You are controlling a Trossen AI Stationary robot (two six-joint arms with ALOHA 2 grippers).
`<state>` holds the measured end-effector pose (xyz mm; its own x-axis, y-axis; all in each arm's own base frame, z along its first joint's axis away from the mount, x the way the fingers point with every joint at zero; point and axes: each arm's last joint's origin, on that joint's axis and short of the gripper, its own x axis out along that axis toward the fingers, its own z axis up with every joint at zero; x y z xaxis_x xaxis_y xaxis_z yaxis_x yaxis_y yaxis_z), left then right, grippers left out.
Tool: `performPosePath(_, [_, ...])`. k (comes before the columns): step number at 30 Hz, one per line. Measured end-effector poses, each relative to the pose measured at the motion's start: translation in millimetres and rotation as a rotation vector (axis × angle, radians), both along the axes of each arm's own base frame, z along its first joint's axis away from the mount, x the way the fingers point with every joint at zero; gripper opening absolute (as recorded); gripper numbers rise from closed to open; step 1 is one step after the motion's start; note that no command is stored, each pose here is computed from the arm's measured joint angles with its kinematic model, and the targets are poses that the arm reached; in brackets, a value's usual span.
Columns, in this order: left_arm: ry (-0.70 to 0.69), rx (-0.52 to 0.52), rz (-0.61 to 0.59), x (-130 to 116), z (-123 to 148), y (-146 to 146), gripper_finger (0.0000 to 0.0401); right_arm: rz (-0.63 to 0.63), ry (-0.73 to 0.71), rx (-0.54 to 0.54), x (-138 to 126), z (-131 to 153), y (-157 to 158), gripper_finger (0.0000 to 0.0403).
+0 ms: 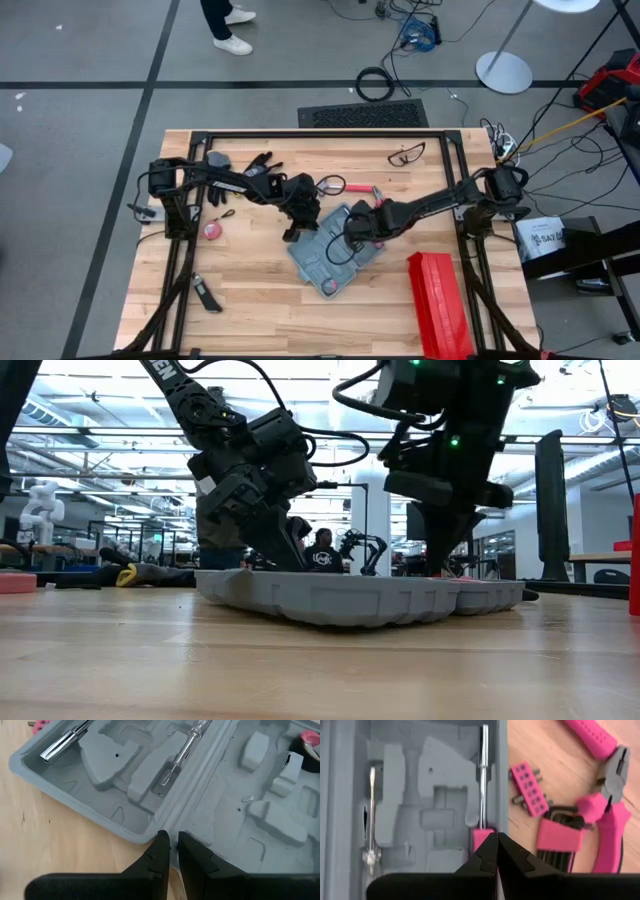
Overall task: Prefit tool cases
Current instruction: Put the red screwdriver into the gray prefit tools case
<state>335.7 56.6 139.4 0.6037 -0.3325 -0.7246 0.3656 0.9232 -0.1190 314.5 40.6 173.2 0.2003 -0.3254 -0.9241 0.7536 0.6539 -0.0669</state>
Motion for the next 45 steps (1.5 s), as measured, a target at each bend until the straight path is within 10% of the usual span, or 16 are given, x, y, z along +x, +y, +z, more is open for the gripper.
performPosePath(32, [0.003, 0.001, -0.007, -0.4, 0.2, -0.2, 0.0041, 0.036, -0.009, 0.095, 21.2, -37.1, -26.1, 0.0])
performPosePath(45, [-0.002, 0.007, -0.014, -0.3, 0.3, 0.0, 0.0041, 0.067, -0.159, 0.043, 22.9, 11.5, -24.0, 0.0])
